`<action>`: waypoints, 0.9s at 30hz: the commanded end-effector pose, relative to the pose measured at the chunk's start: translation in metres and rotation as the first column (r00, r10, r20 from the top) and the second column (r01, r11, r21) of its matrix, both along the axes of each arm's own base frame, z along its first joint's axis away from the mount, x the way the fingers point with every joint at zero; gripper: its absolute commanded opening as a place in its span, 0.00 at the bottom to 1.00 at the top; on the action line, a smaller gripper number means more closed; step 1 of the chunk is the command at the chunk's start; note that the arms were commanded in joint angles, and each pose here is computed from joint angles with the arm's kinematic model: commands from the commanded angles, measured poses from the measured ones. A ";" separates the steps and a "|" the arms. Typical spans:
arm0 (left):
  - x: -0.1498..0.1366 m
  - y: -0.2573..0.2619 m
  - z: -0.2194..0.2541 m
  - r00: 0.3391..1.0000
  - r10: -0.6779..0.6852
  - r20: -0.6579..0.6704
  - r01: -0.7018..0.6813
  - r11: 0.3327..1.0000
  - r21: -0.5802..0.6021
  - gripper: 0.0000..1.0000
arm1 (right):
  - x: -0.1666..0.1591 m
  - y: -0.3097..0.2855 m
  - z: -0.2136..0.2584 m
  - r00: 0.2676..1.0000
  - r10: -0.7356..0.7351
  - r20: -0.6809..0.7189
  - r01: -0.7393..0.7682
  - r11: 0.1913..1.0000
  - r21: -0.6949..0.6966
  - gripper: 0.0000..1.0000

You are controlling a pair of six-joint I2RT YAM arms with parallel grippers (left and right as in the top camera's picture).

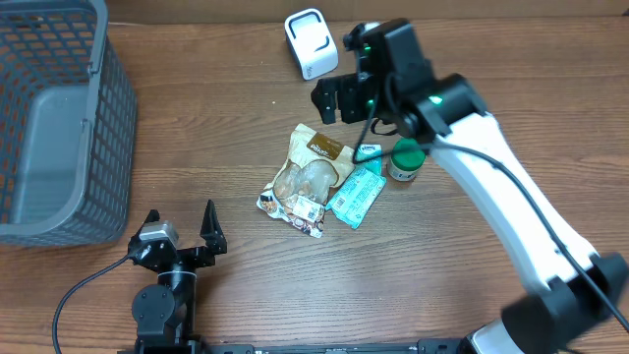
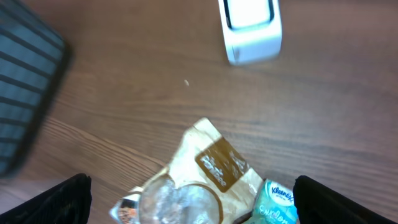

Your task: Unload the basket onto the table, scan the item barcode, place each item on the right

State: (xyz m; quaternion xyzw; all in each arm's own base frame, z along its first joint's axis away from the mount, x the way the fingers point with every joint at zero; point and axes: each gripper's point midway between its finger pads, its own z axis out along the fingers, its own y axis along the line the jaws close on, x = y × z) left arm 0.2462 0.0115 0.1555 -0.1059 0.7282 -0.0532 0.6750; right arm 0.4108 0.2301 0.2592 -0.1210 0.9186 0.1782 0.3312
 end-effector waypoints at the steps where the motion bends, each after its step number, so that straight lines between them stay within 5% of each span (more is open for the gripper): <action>1: 0.000 0.000 0.002 1.000 -0.004 0.009 0.004 1.000 0.022 1.00 | -0.013 -0.013 0.048 0.995 -0.017 0.097 0.013 0.999 0.044 1.00; 14: 0.000 0.000 0.002 1.000 -0.004 0.009 0.004 1.000 0.022 0.99 | -0.091 -0.052 0.176 0.926 -0.051 0.375 -0.022 0.982 0.188 1.00; 27: 0.000 0.000 0.002 1.000 -0.004 0.009 0.004 1.000 0.022 0.99 | -0.169 -0.091 0.231 0.861 -0.084 0.501 -0.054 0.966 0.254 1.00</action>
